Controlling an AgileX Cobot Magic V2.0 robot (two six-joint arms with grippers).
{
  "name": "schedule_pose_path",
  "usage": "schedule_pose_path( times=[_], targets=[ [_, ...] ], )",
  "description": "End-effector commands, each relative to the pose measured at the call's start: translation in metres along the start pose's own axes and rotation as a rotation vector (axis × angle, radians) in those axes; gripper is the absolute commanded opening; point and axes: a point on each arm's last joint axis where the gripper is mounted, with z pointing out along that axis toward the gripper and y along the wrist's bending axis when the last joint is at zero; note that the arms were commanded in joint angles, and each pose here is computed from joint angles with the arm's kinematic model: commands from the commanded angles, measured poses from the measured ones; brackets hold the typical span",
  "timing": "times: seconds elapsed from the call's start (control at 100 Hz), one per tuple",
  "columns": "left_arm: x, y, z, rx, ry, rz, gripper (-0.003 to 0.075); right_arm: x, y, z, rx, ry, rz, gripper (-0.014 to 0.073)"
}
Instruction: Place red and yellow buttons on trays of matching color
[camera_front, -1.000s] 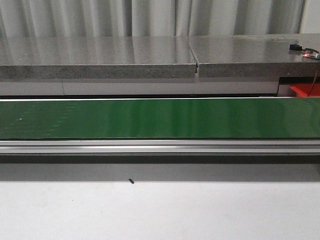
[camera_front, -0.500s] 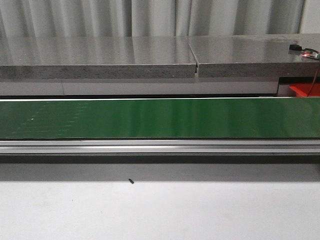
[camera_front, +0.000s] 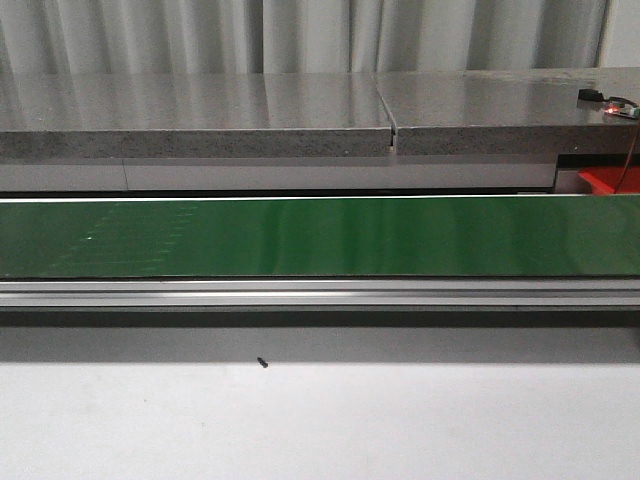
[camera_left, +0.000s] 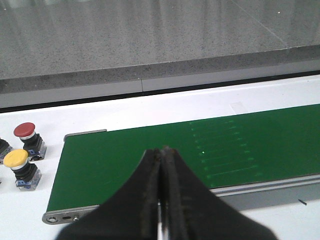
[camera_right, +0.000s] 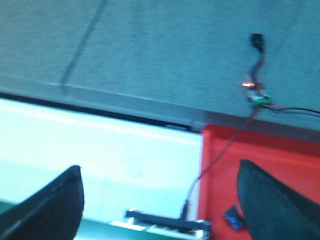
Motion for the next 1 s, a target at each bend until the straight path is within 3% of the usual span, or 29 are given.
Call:
schedule_pose_path(
  times=[0.0, 0.49, 0.79, 0.89, 0.99],
  targets=[
    [-0.013, 0.0, -0.003, 0.002, -0.09, -0.006, -0.002, -0.005, 0.016, -0.032, 0.001, -0.118, -0.021, 0.0613],
    [-0.013, 0.0, -0.003, 0.002, -0.09, -0.006, -0.002, 0.109, 0.049, -0.108, -0.015, -0.134, -0.012, 0.0613],
    [-0.013, 0.0, -0.003, 0.002, -0.09, -0.006, -0.002, 0.149, 0.057, -0.128, -0.018, -0.145, -0.016, 0.0606],
    [-0.013, 0.0, -0.003, 0.002, -0.09, -0.006, -0.002, 0.152, 0.058, -0.129, -0.024, -0.133, -0.017, 0.0511],
    [-0.013, 0.0, -0.003, 0.002, -0.09, -0.006, -0.002, 0.153, 0.058, -0.129, -0.029, -0.124, -0.018, 0.0305]
  ],
)
